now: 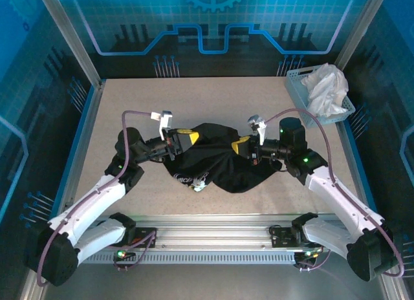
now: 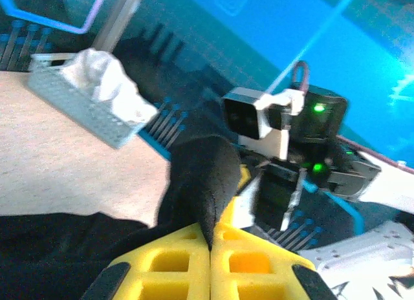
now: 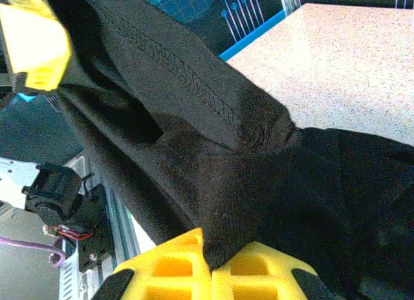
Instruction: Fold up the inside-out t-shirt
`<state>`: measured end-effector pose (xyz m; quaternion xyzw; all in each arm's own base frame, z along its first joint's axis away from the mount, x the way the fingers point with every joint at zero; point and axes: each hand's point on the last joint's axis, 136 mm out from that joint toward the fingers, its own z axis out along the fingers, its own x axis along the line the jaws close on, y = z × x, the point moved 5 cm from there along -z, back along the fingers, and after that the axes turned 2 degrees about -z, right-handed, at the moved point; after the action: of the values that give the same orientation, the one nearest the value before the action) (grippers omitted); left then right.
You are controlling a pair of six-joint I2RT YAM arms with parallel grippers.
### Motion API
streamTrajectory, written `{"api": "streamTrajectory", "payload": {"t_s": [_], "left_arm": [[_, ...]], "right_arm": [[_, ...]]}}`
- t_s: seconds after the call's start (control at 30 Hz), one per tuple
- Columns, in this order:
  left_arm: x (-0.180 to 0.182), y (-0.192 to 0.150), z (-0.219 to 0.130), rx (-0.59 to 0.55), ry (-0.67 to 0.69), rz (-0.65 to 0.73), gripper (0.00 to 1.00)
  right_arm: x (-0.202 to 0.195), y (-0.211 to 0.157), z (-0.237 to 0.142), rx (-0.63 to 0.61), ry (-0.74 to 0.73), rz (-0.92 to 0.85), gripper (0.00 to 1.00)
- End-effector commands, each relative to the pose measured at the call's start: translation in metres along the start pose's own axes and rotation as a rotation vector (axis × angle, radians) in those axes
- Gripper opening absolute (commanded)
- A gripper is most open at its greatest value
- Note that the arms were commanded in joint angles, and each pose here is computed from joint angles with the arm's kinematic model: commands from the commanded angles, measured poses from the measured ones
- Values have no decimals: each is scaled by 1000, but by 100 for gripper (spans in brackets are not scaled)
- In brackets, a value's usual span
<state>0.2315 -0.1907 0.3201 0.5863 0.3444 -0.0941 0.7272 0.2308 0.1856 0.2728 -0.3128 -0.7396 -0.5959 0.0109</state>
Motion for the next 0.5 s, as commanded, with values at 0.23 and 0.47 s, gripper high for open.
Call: {"api": "streamTrajectory", "payload": {"t_s": [0.23, 0.47], "left_arm": [[-23, 7, 0, -15, -176, 36, 0], [-21, 6, 1, 9, -132, 53, 0]], "right_arm": [[-20, -12, -2, 100, -252, -5, 26], [-2, 1, -19, 114, -389, -260, 34]]}}
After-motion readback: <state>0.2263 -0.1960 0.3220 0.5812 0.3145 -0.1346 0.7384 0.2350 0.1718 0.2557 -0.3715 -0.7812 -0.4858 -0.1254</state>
